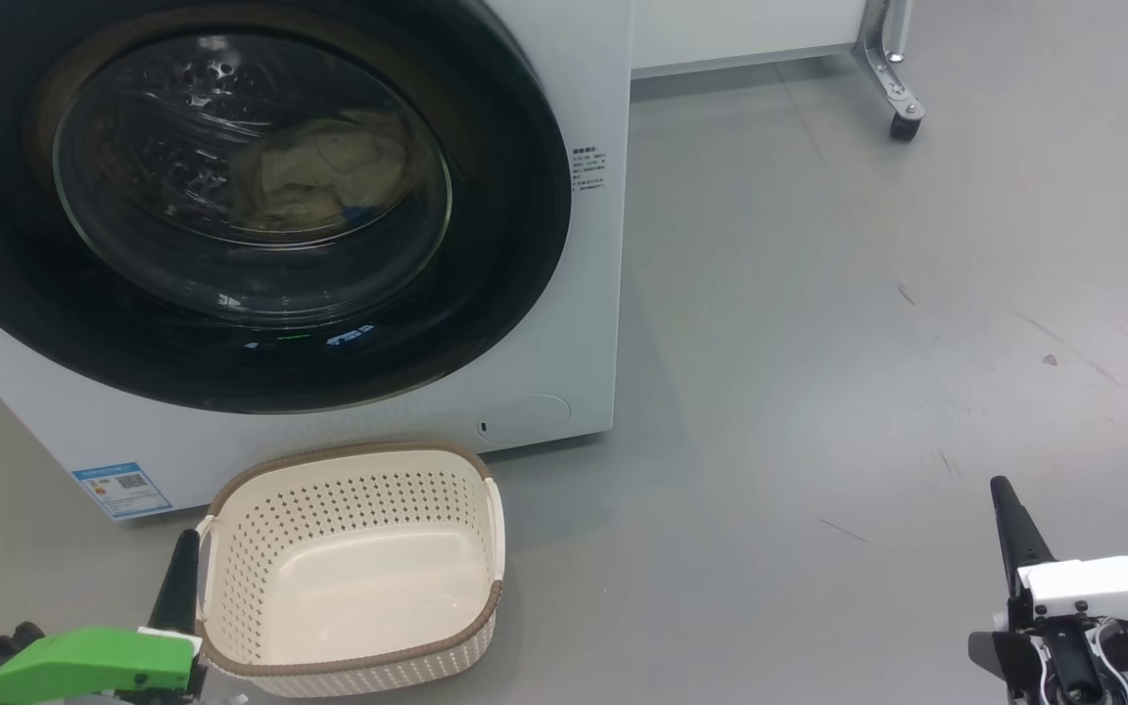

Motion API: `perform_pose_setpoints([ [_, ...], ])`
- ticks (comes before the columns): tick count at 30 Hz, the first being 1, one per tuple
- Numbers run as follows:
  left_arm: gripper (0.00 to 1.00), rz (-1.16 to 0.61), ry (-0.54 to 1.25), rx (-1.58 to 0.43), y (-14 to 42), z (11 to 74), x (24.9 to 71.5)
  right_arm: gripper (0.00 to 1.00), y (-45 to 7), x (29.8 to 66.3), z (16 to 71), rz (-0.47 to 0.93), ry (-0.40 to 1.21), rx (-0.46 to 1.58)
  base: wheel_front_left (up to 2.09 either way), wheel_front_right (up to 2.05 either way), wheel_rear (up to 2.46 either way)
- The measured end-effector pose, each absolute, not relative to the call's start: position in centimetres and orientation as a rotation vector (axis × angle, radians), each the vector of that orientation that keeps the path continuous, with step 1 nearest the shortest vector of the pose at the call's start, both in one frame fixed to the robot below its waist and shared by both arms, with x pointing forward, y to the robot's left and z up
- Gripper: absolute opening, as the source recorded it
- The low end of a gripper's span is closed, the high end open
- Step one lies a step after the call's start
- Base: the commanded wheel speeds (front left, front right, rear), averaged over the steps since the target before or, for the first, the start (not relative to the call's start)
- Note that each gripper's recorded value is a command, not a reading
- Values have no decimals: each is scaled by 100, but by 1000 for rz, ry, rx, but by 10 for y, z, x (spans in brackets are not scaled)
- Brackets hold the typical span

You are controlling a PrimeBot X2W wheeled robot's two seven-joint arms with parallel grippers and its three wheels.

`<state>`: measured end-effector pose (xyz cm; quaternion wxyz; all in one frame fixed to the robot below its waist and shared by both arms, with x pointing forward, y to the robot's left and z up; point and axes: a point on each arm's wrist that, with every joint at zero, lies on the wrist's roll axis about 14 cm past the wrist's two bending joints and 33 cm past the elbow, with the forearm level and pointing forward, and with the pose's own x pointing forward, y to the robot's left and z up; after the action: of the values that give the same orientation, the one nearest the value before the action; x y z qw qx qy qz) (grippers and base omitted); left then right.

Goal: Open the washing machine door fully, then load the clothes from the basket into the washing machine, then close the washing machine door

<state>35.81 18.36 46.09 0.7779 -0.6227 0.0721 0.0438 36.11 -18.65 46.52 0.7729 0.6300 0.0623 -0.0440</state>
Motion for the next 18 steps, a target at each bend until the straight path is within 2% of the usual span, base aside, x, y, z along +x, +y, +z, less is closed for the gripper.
perform_pose_setpoints([
  [18, 0, 60, 111, -1563, 185, 473, 372, 0, -203, 372, 478, -97, 58, 1575, 0, 0, 0],
])
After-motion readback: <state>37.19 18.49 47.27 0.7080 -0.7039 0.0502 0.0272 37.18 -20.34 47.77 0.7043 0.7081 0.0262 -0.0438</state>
